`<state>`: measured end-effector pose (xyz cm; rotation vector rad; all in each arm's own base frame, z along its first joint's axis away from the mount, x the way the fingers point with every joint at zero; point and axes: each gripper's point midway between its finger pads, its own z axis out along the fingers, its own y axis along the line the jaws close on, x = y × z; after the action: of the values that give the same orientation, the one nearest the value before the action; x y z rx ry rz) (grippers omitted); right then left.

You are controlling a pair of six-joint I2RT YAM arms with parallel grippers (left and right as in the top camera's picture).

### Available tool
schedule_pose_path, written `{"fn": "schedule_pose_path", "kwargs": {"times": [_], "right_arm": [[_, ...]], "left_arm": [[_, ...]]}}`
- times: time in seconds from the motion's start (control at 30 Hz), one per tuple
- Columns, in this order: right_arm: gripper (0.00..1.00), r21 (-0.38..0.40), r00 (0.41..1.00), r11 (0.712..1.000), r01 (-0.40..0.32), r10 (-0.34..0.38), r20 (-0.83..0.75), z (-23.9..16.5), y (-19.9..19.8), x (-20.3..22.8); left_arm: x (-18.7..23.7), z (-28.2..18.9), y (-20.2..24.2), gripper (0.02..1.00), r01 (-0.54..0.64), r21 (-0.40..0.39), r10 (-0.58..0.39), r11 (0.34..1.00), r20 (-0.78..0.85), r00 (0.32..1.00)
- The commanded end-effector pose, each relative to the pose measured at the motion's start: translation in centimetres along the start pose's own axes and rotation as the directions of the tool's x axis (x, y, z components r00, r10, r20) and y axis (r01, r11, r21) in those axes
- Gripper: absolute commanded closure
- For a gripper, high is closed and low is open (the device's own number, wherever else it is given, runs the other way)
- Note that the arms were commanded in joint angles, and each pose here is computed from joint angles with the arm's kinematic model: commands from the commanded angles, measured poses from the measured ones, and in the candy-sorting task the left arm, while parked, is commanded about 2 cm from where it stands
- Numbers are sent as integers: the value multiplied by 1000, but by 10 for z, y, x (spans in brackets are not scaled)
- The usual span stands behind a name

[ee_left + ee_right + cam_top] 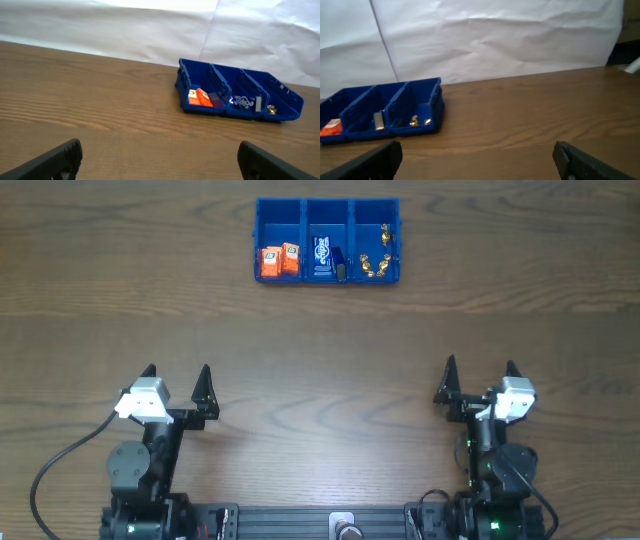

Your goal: Sort Candies Into Trays

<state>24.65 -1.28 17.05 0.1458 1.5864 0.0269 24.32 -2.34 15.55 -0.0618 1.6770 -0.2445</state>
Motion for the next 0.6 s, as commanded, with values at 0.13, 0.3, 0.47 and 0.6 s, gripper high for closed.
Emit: {"fn": "schedule_pose_path", "kwargs": {"times": [0.13, 0.3, 0.47, 0.6], "right_arm": [[31, 9, 997, 997, 74, -74, -31, 0, -5, 8], [31, -38, 992, 991, 125, -126, -31, 0, 2, 9], [3, -36, 992, 992, 121, -123, -37, -1, 2, 10], [3, -37, 991, 992, 121, -123, -56, -1, 2, 15]], "left_arm": [[17, 1, 1, 20, -12, 5, 12, 1000, -47, 999], [17, 1, 1, 23, -12, 5, 12, 1000, -47, 999], [17, 1, 1, 20, -12, 5, 12, 1000, -47, 999], [17, 1, 1, 20, -12, 5, 12, 1000, -47, 999]]}}
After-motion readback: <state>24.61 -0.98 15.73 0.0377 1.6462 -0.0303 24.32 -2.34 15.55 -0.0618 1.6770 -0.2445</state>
